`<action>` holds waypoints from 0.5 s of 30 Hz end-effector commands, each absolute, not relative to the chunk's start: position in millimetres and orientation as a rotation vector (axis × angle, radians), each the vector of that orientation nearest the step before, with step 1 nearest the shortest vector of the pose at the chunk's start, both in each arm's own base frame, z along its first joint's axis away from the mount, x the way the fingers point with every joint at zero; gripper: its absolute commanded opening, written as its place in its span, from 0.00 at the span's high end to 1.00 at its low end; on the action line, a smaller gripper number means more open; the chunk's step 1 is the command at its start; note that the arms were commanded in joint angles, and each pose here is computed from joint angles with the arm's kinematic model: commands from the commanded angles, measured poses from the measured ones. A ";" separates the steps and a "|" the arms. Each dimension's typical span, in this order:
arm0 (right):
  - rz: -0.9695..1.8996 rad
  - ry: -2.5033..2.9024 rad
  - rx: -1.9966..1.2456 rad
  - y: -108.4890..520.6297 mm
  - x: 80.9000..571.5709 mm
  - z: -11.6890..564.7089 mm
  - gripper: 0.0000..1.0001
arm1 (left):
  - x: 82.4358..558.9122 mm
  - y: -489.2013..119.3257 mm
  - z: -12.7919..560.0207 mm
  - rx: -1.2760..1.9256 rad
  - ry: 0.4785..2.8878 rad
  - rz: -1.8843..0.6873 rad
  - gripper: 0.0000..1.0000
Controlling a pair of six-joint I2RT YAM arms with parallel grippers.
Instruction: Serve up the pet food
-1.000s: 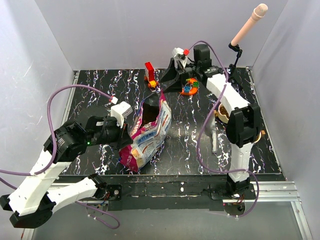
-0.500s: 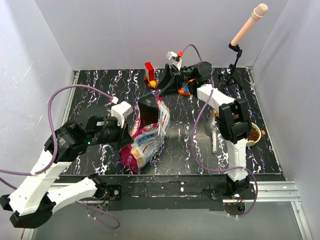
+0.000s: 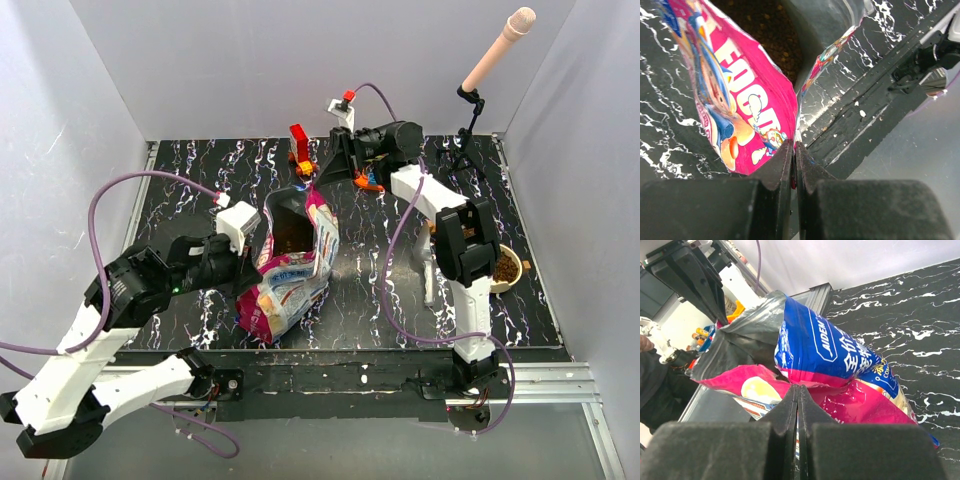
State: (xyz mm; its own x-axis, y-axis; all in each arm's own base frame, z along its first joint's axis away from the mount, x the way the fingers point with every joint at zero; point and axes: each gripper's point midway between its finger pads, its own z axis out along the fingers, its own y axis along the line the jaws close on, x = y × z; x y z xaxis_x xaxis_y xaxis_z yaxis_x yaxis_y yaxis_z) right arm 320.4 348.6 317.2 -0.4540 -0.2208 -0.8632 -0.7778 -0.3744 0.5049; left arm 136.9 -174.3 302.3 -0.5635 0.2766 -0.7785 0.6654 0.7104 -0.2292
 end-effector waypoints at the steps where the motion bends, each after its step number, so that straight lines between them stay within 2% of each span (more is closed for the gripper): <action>1: 1.566 1.274 -1.612 313.0 305.4 341.3 0.99 | 162.5 -162.9 336.5 0.576 1.994 -0.577 1.00; 5: 1.588 1.361 -1.580 299.1 298.9 340.1 0.99 | 181.4 -157.9 338.3 0.502 2.007 -0.484 1.00; 6: 1.596 1.379 -1.570 296.9 296.8 341.6 0.77 | 185.9 -157.0 341.2 0.477 1.999 -0.470 1.00; 7: 1.613 1.416 -1.549 294.2 296.4 341.8 0.30 | 189.8 -157.8 342.2 0.458 1.996 -0.464 1.00; 10: 1.638 1.501 -1.492 288.3 298.7 352.6 0.21 | 198.2 -154.2 340.5 0.403 2.002 -0.423 1.00; 15: 1.714 1.686 -1.351 290.6 307.7 389.2 0.17 | 196.6 -165.3 337.3 0.443 1.975 -0.482 1.00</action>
